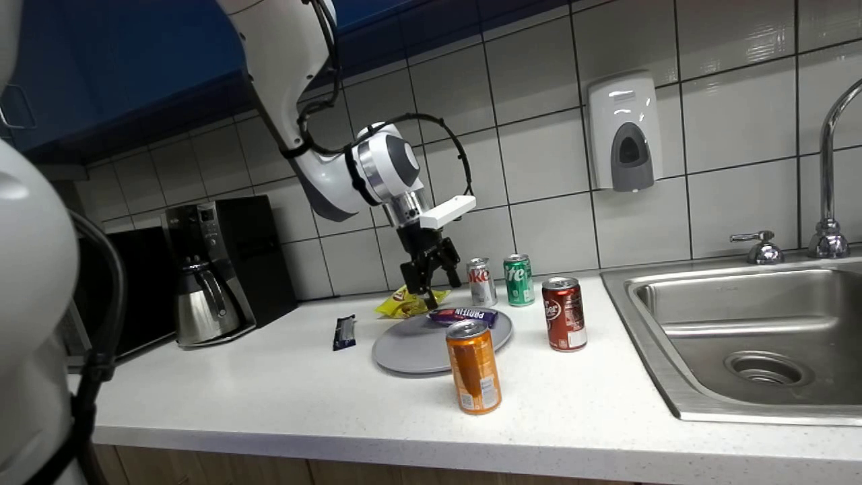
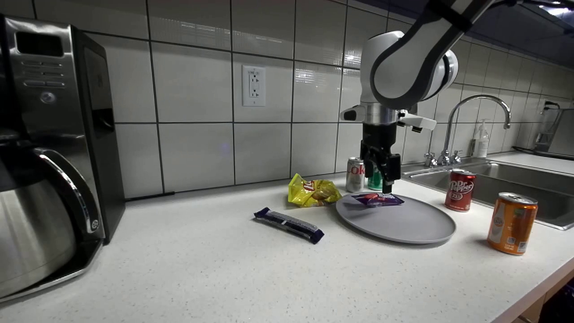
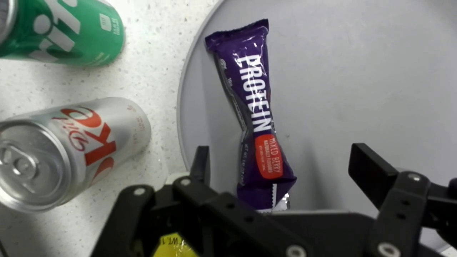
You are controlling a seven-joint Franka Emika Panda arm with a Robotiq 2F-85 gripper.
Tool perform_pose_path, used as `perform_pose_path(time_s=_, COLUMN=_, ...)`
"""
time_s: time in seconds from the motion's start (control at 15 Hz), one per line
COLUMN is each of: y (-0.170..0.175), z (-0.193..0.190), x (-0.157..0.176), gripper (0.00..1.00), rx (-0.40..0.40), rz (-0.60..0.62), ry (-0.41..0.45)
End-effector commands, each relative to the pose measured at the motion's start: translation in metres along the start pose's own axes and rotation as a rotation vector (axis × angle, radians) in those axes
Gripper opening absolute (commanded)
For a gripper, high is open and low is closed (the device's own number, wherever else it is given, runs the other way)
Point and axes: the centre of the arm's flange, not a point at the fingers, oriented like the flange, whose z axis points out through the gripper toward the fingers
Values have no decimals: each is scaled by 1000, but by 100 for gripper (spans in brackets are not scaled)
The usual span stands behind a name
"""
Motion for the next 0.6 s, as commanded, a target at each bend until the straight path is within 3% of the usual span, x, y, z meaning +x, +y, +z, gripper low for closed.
perform_pose_path(time_s=0.0, y=11, z=2, x=-5, gripper=100, rx=1, rz=-18, ry=20)
perform_pose_path(time_s=0.53, y=19, z=12, x=-5, gripper=100, rx=23, rz=-23, ry=43)
